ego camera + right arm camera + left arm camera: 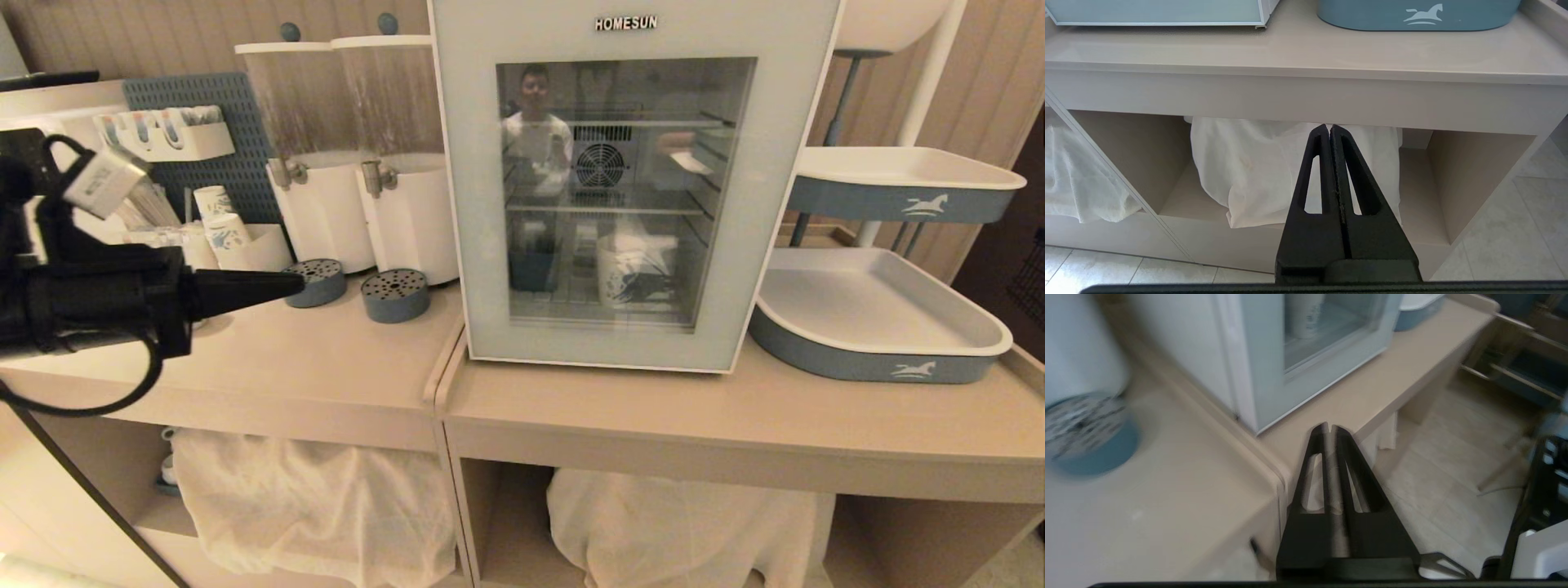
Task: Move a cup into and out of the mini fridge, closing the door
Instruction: Open the freezer door
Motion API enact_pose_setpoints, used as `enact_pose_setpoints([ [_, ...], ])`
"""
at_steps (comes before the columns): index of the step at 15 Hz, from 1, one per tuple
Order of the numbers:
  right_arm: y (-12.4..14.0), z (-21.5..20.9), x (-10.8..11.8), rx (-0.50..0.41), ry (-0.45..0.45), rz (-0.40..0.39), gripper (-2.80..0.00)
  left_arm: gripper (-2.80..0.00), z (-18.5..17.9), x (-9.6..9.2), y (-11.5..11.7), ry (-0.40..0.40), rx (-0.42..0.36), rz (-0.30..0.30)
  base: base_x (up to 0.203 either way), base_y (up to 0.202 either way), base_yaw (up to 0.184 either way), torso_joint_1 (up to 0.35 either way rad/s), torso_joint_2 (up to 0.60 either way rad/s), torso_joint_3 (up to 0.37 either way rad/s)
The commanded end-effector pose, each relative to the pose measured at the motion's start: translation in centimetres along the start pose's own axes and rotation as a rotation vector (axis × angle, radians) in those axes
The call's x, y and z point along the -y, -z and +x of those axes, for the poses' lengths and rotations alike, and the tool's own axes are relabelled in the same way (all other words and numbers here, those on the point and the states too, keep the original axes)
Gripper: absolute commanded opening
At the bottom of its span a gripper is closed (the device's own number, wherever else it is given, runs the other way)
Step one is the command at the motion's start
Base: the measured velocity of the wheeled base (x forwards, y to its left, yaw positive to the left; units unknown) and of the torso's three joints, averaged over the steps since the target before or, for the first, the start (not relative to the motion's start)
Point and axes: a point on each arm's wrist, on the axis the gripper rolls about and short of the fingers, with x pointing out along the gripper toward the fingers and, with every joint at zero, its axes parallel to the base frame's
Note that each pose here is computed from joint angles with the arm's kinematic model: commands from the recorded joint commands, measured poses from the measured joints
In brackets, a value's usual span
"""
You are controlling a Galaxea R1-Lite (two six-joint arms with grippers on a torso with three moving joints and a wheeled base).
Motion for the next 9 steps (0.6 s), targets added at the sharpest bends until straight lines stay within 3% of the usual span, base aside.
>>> enact_pose_setpoints([
  [1,0.0,0.0,0.0,0.0,0.0,0.0,-2.8,0.0,4.3,-3.3,1.4,0.074,-0.021,-0.02,0.0,0.0,0.0,0.0,0.0,0.0],
  [3,0.0,0.0,0.0,0.0,0.0,0.0,-2.8,0.0,6.8,-4.7,0.9,0.13,0.007,0.026,0.0,0.0,0.0,0.0,0.0,0.0],
  [5,0.0,0.0,0.0,0.0,0.0,0.0,-2.8,0.0,8.4,-5.8,1.0,0.319,0.057,0.039,0.0,0.0,0.0,0.0,0.0,0.0],
  [6,0.0,0.0,0.0,0.001,0.0,0.0,-2.8,0.0,9.1,-6.4,0.9,0.376,0.074,0.049,0.0,0.0,0.0,0.0,0.0,0.0],
  [9,0.0,0.0,0.0,0.001,0.0,0.0,-2.8,0.0,11.0,-7.1,0.2,0.409,0.09,0.087,0.0,0.0,0.0,0.0,0.0,0.0],
])
